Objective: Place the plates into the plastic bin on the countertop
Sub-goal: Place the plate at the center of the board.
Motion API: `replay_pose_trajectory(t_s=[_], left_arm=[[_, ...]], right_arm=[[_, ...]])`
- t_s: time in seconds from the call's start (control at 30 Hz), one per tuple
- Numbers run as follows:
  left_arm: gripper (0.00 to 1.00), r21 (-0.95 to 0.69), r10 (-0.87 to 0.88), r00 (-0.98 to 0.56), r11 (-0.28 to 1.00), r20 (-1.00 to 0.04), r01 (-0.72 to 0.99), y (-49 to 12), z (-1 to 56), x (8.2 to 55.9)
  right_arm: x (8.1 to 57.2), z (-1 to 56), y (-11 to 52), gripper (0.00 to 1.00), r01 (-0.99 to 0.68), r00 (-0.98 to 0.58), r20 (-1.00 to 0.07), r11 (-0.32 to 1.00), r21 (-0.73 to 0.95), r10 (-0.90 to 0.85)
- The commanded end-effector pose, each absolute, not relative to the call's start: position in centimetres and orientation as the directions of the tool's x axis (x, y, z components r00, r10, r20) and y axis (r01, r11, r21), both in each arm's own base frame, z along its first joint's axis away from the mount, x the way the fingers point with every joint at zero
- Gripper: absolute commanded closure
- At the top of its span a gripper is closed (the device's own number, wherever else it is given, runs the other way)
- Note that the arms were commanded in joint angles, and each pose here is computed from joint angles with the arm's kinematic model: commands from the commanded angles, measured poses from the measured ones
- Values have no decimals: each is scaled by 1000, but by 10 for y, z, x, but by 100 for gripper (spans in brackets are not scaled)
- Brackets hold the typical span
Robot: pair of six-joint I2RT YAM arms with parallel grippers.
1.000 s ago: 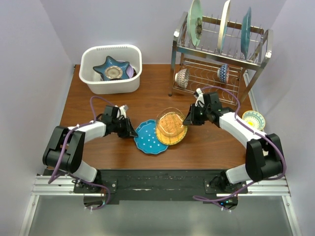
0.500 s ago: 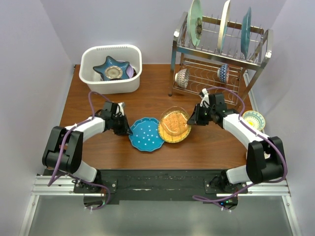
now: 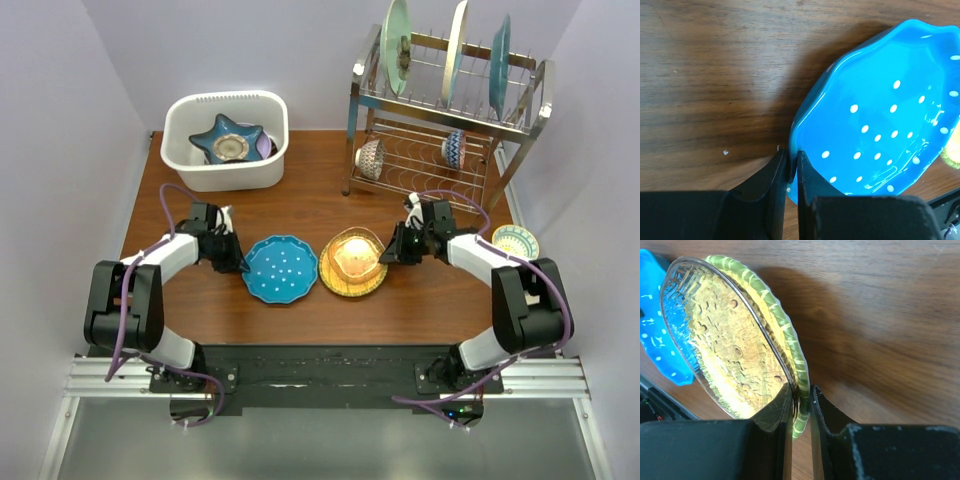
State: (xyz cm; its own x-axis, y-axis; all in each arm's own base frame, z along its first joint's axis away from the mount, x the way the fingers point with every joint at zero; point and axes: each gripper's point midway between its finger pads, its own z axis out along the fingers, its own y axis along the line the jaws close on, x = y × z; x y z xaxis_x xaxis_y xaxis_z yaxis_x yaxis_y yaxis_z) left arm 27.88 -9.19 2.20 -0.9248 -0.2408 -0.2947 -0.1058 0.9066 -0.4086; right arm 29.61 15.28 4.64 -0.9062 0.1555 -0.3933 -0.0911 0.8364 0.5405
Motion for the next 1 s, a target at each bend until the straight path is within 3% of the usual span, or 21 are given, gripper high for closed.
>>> replay_pose_trajectory(t_s=[0.0, 0.13, 0.27, 0.43, 0.97], left_arm=[[100, -389, -230, -907, 918, -352, -82, -83, 35, 291], [100, -385, -223, -902, 920, -368, -71, -82, 41, 294], [100, -372, -195, -890, 928, -413, -30, -80, 55, 304], [100, -388, -194, -862, 922, -468, 3, -83, 75, 314], [100, -459, -222, -816, 887, -534, 59, -93, 120, 331]], right_arm=[[297, 26, 141, 92, -54, -912, -380, 875, 481, 153], [295, 18, 137, 86, -25, -925, -347, 887, 461, 154], [295, 16, 134, 55, -10, -926, -342, 895, 445, 159], [295, 19, 133, 34, -5, -923, -349, 899, 437, 164], [300, 49, 127, 11, -35, -885, -434, 907, 420, 168]])
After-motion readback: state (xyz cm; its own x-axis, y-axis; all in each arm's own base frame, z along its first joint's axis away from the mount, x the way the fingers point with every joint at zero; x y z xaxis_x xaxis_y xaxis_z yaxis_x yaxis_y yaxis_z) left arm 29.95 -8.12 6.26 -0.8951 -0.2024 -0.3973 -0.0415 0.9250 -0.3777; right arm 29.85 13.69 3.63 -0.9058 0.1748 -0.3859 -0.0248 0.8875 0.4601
